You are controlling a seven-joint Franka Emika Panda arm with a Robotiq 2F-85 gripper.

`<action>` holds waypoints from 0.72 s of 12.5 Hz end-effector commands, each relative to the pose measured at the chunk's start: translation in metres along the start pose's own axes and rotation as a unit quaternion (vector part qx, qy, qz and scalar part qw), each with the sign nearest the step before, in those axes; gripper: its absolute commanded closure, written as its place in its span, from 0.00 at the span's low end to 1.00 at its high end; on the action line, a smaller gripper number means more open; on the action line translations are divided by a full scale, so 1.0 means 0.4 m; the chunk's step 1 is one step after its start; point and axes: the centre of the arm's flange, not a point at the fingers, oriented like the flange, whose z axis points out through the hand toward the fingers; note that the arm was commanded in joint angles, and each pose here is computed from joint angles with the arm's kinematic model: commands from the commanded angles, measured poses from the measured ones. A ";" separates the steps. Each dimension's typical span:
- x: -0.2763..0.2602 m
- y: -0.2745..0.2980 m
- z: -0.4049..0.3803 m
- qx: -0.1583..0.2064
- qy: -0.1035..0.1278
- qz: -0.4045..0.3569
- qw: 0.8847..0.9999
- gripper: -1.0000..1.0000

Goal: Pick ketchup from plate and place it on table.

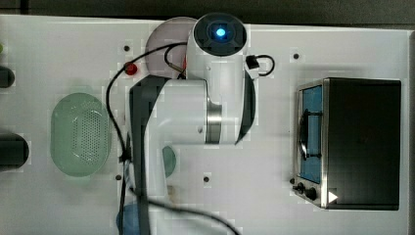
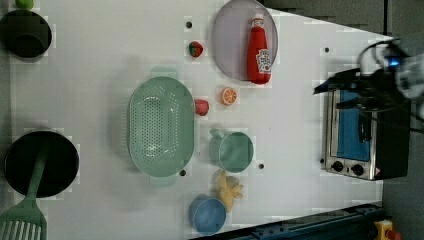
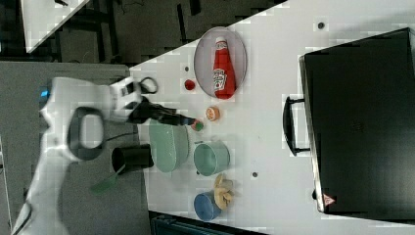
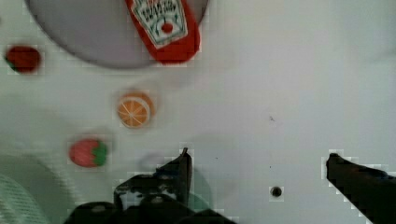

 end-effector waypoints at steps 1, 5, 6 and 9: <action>0.010 -0.045 0.021 0.009 0.025 -0.109 0.994 0.00; 0.076 -0.092 0.134 0.017 0.036 -0.173 0.984 0.00; 0.092 -0.098 0.164 0.017 0.035 -0.183 0.982 0.00; 0.144 -0.121 0.244 0.020 0.045 -0.186 0.981 0.00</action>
